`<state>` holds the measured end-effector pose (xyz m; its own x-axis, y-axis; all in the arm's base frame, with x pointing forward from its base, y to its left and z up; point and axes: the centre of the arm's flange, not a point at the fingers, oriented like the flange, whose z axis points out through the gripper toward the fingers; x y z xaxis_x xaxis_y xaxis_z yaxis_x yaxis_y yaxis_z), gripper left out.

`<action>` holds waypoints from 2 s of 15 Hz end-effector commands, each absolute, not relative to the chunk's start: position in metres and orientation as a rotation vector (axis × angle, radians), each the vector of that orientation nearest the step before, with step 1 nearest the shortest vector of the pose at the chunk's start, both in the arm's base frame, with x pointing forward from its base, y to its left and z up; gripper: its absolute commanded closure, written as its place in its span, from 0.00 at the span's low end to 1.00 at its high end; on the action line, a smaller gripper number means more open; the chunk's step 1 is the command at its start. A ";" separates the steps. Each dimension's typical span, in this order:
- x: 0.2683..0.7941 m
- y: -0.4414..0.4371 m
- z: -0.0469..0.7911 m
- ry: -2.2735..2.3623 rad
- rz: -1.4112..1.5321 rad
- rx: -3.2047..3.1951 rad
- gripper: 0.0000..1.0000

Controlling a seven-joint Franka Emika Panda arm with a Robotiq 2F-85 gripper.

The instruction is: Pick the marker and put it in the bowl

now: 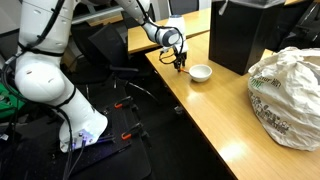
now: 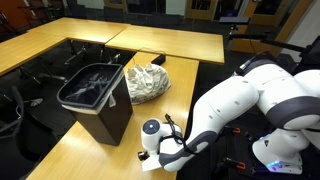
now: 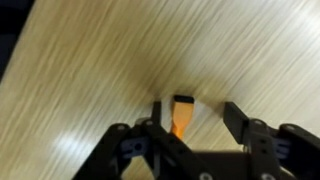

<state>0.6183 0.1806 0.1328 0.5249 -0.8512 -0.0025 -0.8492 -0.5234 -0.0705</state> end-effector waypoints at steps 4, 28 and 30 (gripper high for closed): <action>0.626 0.181 0.150 1.548 -0.020 -2.654 0.84; 0.624 0.066 0.213 1.654 -0.472 -2.799 0.95; 0.626 0.074 0.205 1.643 -0.551 -2.787 0.95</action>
<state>0.6242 0.0647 0.2130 0.4767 -0.8296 0.2907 -0.8649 -0.5018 -0.0135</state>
